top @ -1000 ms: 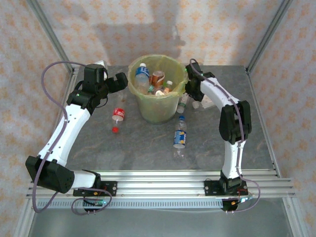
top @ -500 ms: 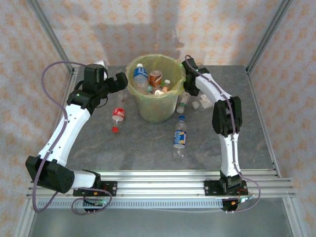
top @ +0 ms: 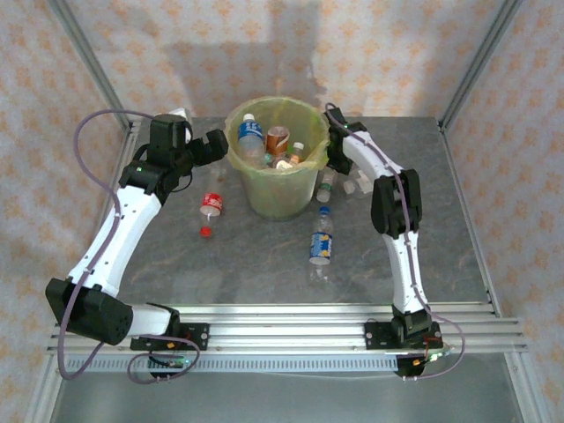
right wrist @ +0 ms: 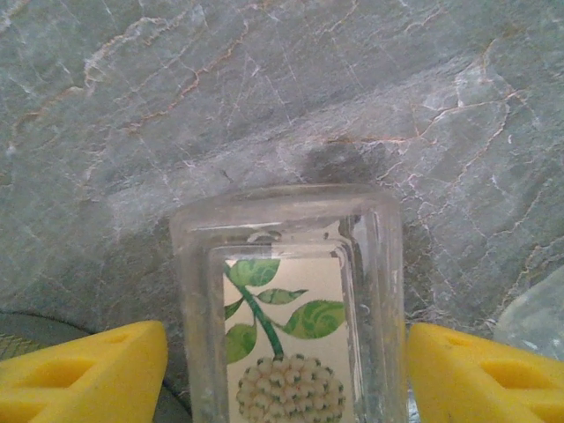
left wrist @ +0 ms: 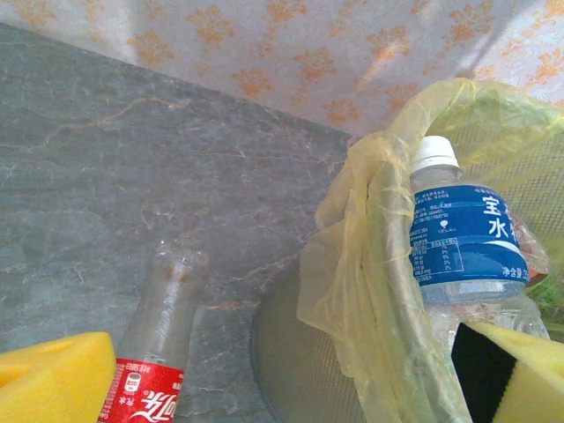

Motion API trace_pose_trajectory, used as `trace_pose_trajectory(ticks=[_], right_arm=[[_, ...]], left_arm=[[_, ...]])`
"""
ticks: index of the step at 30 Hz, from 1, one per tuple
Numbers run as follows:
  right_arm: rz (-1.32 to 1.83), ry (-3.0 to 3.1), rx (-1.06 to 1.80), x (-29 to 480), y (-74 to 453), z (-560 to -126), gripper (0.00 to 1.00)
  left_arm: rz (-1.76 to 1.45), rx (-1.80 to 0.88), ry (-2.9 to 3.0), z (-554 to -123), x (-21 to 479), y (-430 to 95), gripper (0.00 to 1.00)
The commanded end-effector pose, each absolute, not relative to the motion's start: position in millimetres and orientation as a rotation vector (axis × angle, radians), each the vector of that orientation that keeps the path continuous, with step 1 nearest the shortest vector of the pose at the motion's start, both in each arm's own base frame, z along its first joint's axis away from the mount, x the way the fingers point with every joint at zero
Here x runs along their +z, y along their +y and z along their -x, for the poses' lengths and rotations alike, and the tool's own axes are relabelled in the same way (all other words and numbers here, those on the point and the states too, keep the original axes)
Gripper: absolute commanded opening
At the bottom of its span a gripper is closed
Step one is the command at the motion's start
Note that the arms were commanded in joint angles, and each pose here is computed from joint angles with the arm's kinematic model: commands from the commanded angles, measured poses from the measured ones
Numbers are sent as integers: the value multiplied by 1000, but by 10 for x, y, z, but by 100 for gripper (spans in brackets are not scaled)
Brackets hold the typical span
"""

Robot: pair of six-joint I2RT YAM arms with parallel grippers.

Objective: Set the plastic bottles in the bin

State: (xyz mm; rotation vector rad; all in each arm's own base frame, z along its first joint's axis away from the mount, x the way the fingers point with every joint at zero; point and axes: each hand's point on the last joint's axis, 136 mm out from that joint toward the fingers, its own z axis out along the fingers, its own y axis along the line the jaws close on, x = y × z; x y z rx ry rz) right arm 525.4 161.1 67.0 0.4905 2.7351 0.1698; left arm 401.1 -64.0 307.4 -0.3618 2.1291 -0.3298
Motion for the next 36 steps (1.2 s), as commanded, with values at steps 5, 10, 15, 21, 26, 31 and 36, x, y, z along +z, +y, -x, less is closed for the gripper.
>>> trace_pose_trajectory(ticks=[5, 10, 15, 21, 26, 31, 36], right_arm=[[-476, 2781, 104, 499, 1541, -5262, 72], [-457, 2780, 91, 481, 1551, -5315, 65], [-434, 2763, 74, 625, 1533, -5358, 54], [-422, 2659, 5, 1229, 1376, -5375, 50], [-416, 2526, -119, 1888, 1113, -5291, 50], [-419, 2399, -242, 2476, 845, -5150, 49], [-444, 2285, -355, 2991, 587, -4970, 49]], left_arm=[[363, -298, 2123, -3965, 3134, -576, 100], [360, -298, 2122, -3963, 3141, -579, 100], [358, -281, 2123, -3946, 3149, -557, 100], [365, -257, 2123, -3943, 3148, -522, 100], [364, -245, 2124, -3940, 3143, -508, 100], [366, -240, 2122, -3935, 3139, -499, 100], [366, -243, 2120, -3932, 3146, -501, 100]])
